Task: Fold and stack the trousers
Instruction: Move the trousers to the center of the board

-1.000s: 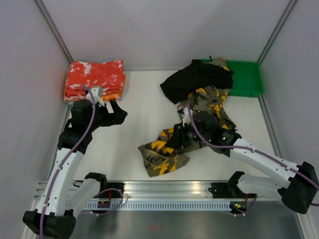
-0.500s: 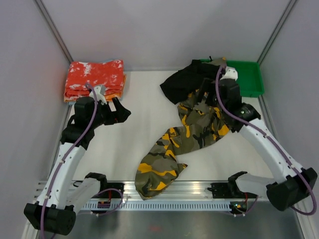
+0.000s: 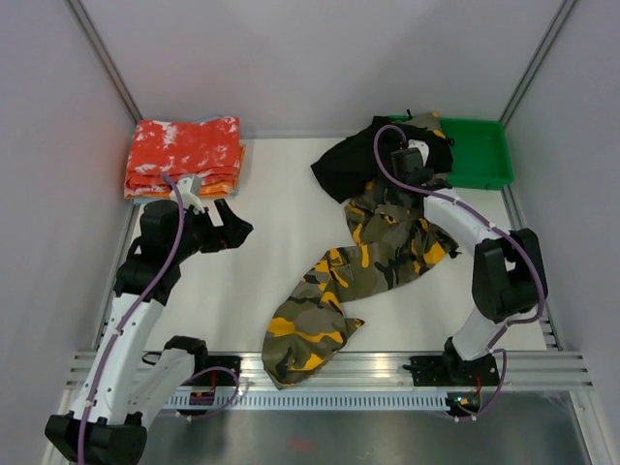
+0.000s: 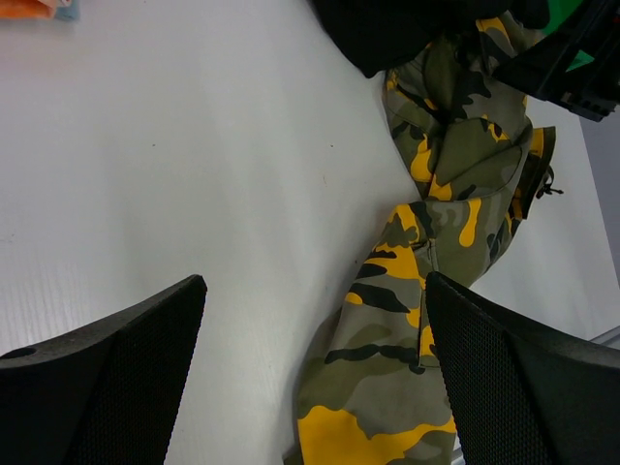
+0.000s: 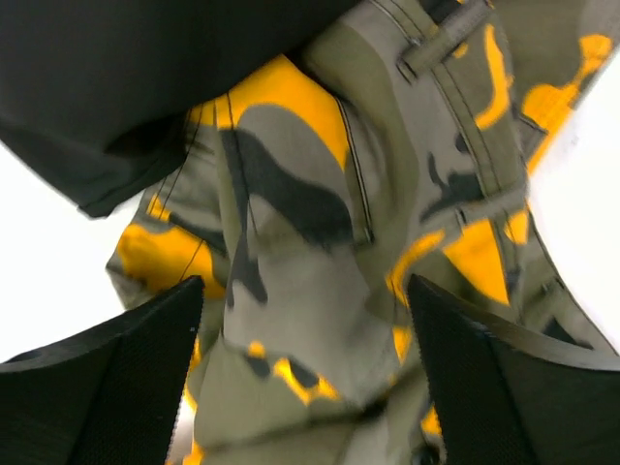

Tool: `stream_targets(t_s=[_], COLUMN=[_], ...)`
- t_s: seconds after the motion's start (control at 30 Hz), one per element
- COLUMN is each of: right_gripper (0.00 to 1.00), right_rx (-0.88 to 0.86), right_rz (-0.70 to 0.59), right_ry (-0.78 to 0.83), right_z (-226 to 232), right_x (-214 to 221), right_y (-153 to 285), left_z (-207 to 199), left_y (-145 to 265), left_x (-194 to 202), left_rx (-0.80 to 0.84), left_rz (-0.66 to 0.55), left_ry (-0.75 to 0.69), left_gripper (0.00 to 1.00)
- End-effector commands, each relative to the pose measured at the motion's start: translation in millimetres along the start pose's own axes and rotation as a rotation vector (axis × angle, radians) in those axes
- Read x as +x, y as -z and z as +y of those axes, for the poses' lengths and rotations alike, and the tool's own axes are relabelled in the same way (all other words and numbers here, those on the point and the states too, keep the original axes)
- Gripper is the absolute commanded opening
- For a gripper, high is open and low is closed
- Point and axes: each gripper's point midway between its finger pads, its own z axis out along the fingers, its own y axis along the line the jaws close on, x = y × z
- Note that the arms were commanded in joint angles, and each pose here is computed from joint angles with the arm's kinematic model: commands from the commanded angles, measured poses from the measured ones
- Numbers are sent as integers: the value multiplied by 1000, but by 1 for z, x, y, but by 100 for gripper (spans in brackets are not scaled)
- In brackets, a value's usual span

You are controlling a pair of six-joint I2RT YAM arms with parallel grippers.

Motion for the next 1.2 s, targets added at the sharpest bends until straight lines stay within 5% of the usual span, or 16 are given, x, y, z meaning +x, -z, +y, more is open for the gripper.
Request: stream_targets(t_s=[0.0,0.27,0.37,0.4,0.53,0.8,0.93,1.17], right_gripper=[90,76,10,0,0,0,0,0], right_rx=[20,115,110,104,8,-143,-313,-942], right_rz=[-58,-70,-60,-64,-203,-657,-837,-809], right_ry=[10,76,115,121,86,-43,-27,73], right_z=[6,-10,-8,-6,15,9,19,112], right_x=[-21,-12,-17,-23,-96,-253,-291,-273], right_y=[-21,-45,-44,-41,19,247,340,435], left_z=[3,6,5,5,3,-7,-11,-12], left_y=[-1,0,0,0,1,4,5,7], left_x=[5,2,-2,-2,-5,-12,-16,-29], left_rx=[-13,-24,-22,-25,-18,17,32,16], left_rz=[16,-3,-8,-5,-5,-15,-20,-42], left_ry=[4,-27,-36,-33,-39,-48,-52,-61], left_gripper=[100,100,100,100,100,100,100,100])
